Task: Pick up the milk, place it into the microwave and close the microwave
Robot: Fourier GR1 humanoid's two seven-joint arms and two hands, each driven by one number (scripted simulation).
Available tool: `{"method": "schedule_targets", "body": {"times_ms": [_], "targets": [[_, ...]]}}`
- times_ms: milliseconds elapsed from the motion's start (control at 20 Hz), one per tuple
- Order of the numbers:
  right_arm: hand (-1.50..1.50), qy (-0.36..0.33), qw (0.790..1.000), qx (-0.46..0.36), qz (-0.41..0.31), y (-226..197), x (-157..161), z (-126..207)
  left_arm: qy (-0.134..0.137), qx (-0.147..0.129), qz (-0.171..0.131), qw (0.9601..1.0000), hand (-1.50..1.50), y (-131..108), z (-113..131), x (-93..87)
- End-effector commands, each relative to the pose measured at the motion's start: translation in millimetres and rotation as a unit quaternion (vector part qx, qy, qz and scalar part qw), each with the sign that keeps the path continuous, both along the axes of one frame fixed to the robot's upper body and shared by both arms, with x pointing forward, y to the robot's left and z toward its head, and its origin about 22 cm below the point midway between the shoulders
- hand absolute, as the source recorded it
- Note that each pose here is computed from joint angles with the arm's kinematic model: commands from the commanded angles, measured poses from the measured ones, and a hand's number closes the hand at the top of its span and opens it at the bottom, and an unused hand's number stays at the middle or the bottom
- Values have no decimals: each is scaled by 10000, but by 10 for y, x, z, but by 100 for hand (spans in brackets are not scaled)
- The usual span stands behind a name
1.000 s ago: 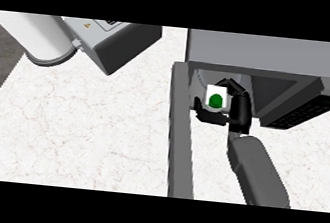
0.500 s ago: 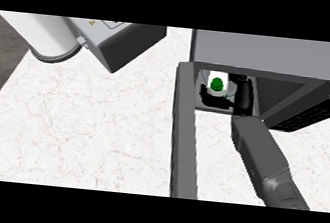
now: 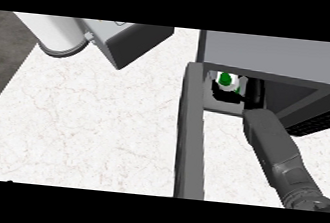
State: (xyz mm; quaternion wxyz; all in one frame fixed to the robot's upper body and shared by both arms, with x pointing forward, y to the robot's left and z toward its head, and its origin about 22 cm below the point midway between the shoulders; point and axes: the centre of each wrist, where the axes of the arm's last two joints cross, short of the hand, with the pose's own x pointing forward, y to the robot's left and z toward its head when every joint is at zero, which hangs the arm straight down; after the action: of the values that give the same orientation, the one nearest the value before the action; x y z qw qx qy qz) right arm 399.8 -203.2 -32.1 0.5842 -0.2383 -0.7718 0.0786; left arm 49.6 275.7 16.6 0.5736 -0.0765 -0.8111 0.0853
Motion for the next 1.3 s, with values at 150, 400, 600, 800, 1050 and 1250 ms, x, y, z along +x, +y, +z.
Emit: {"method": "schedule_targets", "body": {"times_ms": [150, 400, 600, 800, 1050, 1250], "targets": [[150, -353, 9953, -848, -292, -111, 184, 266, 10, -25, -139, 9999, -150, 23, 46, 12], [150, -685, 9960, -396, -416, -10, 186, 264, 7, -54, -71, 10000, -150, 88, -75, 2], [150, -1082, 9926, -324, -449, -113, 261, 410, -54, -22, -77, 10000, -150, 101, -25, 61], [150, -1181, 9833, -931, -1027, -113, 282, 436, 27, 13, -233, 9997, -150, 116, -75, 61], [150, -1306, 9745, -1158, -1409, -120, 332, 527, 20, -78, -339, 9994, -150, 33, -72, 160], [150, -1324, 9705, -1194, -1621, -126, 339, 540, 20, -37, -283, 9996, -150, 77, -112, 168]]}}
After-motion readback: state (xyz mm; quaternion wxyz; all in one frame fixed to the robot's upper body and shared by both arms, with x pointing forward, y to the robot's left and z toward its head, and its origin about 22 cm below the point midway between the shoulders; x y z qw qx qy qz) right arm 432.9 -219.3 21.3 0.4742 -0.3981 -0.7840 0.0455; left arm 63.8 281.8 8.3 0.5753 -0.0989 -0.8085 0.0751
